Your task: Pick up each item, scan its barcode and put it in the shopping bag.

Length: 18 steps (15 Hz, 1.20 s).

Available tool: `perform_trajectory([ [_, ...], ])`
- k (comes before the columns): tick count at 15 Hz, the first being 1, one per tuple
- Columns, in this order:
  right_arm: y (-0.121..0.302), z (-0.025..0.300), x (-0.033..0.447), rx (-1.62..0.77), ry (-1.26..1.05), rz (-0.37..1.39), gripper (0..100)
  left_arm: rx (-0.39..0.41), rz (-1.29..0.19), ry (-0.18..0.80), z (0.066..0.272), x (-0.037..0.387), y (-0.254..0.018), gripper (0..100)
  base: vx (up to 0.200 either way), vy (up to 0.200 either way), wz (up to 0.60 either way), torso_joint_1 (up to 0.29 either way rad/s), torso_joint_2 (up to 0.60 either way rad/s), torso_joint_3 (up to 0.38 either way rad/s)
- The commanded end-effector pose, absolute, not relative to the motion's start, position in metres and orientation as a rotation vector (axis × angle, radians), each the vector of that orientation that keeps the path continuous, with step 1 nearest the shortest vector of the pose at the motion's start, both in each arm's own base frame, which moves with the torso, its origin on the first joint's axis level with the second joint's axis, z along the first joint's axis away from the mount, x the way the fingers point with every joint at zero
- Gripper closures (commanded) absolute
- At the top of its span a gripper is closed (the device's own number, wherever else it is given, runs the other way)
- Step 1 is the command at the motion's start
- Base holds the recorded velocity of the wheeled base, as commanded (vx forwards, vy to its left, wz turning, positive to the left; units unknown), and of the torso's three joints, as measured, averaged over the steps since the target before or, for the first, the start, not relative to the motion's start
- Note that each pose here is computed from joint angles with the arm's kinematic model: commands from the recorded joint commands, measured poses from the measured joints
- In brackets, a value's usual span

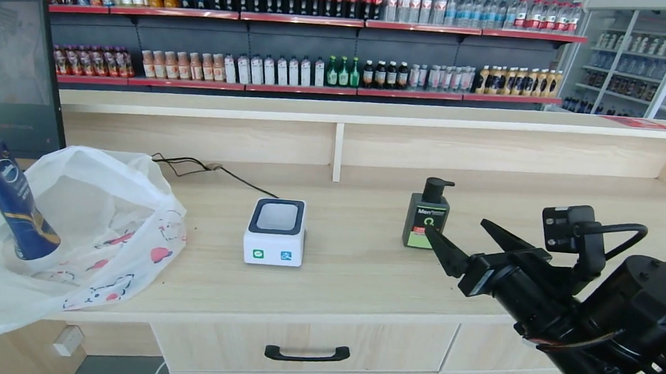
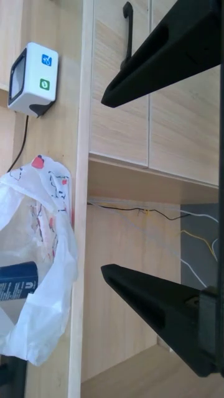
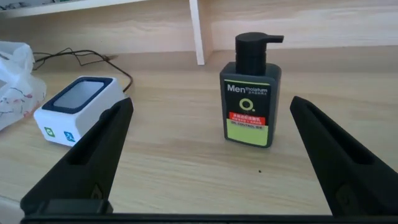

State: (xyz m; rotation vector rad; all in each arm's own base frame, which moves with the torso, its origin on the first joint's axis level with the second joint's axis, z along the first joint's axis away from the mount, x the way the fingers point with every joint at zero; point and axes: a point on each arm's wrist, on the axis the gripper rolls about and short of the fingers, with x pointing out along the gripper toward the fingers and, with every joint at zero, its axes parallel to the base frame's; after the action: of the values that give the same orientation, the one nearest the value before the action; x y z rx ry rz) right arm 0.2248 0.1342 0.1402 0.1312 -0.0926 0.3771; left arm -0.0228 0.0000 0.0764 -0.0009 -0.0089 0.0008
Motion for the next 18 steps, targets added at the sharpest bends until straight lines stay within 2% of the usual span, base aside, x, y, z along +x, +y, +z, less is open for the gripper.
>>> perform_trajectory([
  [1, 0.133, 0.133, 0.233, 0.122, -0.071, 0.355, 0, -0.002, 0.002, -0.009, 0.076, -0.023, 0.0, 0, 0.0, 0.0, 0.0, 0.0, 0.0, 0.0],
  [4, 0.127, 0.127, 0.259, 0.12, -0.077, 0.294, 0, -0.002, 0.002, -0.009, 0.076, -0.023, 0.0, 0, 0.0, 0.0, 0.0, 0.0, 0.0, 0.0],
  [11, 0.14, 0.107, 0.286, 0.126, -0.043, 0.29, 0, -0.002, 0.002, -0.009, 0.076, -0.023, 0.0, 0, 0.0, 0.0, 0.0, 0.0, 0.0, 0.0],
  [18, 0.114, 0.106, 0.301, 0.134, -0.051, 0.198, 0, -0.005, 0.002, -0.009, 0.076, -0.023, 0.0, 0, 0.0, 0.0, 0.0, 0.0, 0.0, 0.0],
])
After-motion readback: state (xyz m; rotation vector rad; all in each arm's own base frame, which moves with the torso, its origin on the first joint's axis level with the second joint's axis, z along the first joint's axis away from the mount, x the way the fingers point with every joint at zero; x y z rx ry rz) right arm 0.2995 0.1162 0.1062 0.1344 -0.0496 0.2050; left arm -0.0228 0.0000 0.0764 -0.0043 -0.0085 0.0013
